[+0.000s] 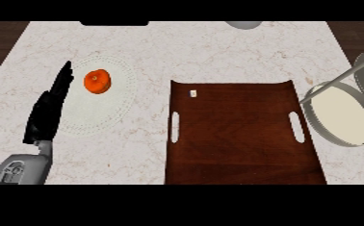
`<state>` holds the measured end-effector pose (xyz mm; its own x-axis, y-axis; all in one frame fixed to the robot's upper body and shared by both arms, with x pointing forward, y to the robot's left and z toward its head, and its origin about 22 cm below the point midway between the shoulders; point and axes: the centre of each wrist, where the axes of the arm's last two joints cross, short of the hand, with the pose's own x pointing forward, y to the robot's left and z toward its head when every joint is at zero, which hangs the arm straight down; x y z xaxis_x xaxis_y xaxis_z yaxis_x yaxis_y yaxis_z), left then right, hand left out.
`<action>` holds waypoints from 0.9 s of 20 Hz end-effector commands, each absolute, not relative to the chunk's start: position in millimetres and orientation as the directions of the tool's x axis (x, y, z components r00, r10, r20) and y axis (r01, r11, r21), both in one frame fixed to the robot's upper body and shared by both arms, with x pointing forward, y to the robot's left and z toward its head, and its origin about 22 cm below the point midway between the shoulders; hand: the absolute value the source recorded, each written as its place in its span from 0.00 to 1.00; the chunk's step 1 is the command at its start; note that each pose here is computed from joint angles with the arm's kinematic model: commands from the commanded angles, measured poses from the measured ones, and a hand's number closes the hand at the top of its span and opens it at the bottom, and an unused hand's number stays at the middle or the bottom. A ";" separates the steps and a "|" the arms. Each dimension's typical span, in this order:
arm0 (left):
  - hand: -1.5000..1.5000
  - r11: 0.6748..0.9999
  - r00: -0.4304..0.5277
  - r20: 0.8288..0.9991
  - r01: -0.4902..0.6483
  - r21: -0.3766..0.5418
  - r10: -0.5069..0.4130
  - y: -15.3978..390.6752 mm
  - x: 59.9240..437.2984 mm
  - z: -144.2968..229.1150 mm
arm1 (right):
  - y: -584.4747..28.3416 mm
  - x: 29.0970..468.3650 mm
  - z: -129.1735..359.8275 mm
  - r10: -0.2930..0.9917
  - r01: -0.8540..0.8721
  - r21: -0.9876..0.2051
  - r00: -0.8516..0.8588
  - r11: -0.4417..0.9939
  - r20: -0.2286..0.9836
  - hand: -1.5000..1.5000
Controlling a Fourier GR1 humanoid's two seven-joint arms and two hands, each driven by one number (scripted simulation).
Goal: Pick the bell pepper from the tray and place it in the tiered basket
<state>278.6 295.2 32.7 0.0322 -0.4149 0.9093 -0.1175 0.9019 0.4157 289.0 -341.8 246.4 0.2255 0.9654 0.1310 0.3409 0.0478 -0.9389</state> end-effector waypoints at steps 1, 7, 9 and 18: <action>0.50 0.911 0.030 0.917 -0.106 0.400 -0.399 302.9 283.3 32.6 | -370.9 303.4 247.7 0.967 0.306 -0.947 0.192 0.101 0.165 1.00; 0.50 0.908 0.023 0.915 -0.117 0.402 -0.402 302.3 274.3 30.9 | -381.9 308.9 198.7 0.953 0.217 -0.954 0.180 0.205 0.245 1.00; 0.50 0.898 0.045 0.909 -0.137 0.417 -0.415 293.7 273.7 28.9 | -398.3 290.4 184.7 0.948 0.149 -0.957 0.166 0.247 0.271 1.00; 0.50 0.904 0.039 0.910 -0.102 0.415 -0.413 291.7 278.0 33.8 | -420.9 300.8 169.2 0.815 0.232 -0.843 0.228 0.485 0.532 0.00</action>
<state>277.9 296.9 35.9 0.0345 -0.4149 0.9092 -0.1207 0.9013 0.4159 297.0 -413.6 186.9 0.2463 0.8578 0.4512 0.2145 0.4057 -0.8885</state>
